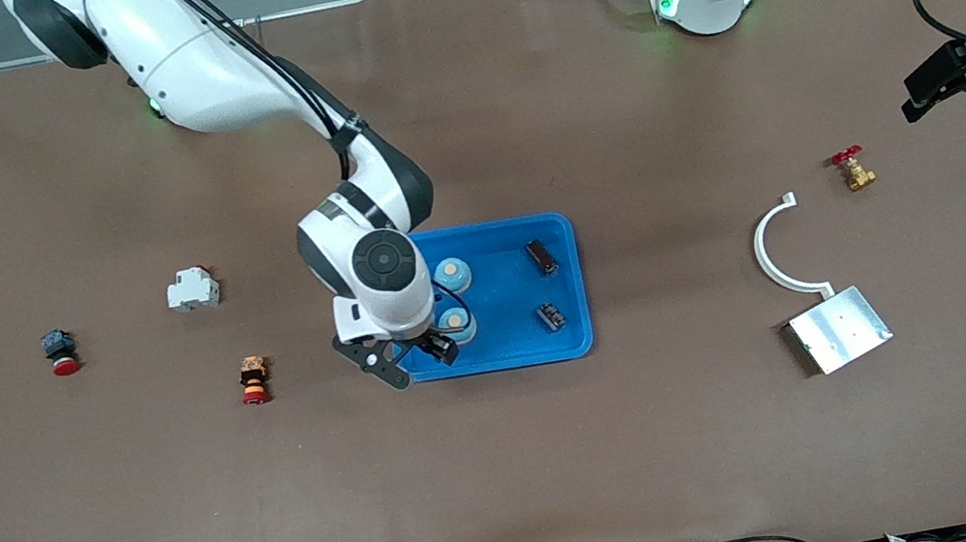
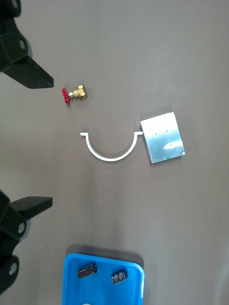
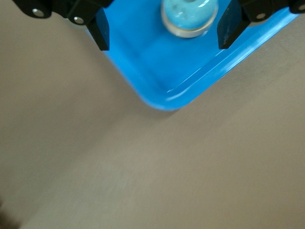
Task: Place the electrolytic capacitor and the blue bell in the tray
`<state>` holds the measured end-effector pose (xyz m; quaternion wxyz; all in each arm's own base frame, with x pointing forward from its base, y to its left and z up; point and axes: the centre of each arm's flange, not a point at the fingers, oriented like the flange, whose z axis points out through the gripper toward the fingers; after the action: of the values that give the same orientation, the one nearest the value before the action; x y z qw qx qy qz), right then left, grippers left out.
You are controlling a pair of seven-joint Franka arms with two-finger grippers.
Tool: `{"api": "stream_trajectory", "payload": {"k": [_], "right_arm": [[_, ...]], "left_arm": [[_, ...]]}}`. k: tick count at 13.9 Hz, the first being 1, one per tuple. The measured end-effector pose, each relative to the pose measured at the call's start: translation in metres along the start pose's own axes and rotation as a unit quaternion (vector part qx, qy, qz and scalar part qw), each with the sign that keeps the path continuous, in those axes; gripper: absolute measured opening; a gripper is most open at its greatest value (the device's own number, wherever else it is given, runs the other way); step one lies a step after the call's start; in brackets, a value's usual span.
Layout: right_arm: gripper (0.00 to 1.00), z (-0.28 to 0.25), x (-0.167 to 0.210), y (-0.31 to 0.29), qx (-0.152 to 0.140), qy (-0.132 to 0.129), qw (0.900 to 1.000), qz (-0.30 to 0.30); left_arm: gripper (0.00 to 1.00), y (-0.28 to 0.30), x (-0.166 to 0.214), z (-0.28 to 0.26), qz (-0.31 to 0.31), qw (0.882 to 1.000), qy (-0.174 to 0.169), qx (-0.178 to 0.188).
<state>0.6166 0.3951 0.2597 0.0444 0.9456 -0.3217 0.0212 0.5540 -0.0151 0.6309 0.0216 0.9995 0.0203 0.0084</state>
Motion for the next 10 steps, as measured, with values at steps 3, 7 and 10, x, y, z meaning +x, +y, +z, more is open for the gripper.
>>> {"api": "stream_trajectory", "payload": {"k": [3, 7, 10], "right_arm": [[1.0, -0.031, 0.047, 0.025, -0.008, -0.003, 0.998, -0.055], [1.0, -0.066, 0.126, 0.072, -0.007, -0.002, 0.99, -0.139], [1.0, -0.079, 0.189, 0.115, 0.0, 0.002, 0.984, -0.179]], "left_arm": [[1.0, 0.002, -0.001, -0.006, 0.002, 1.0, 0.002, 0.0], [1.0, 0.003, -0.001, -0.005, 0.002, 1.0, 0.001, 0.0], [1.0, 0.003, -0.001, -0.005, 0.004, 1.0, 0.001, 0.009]]}}
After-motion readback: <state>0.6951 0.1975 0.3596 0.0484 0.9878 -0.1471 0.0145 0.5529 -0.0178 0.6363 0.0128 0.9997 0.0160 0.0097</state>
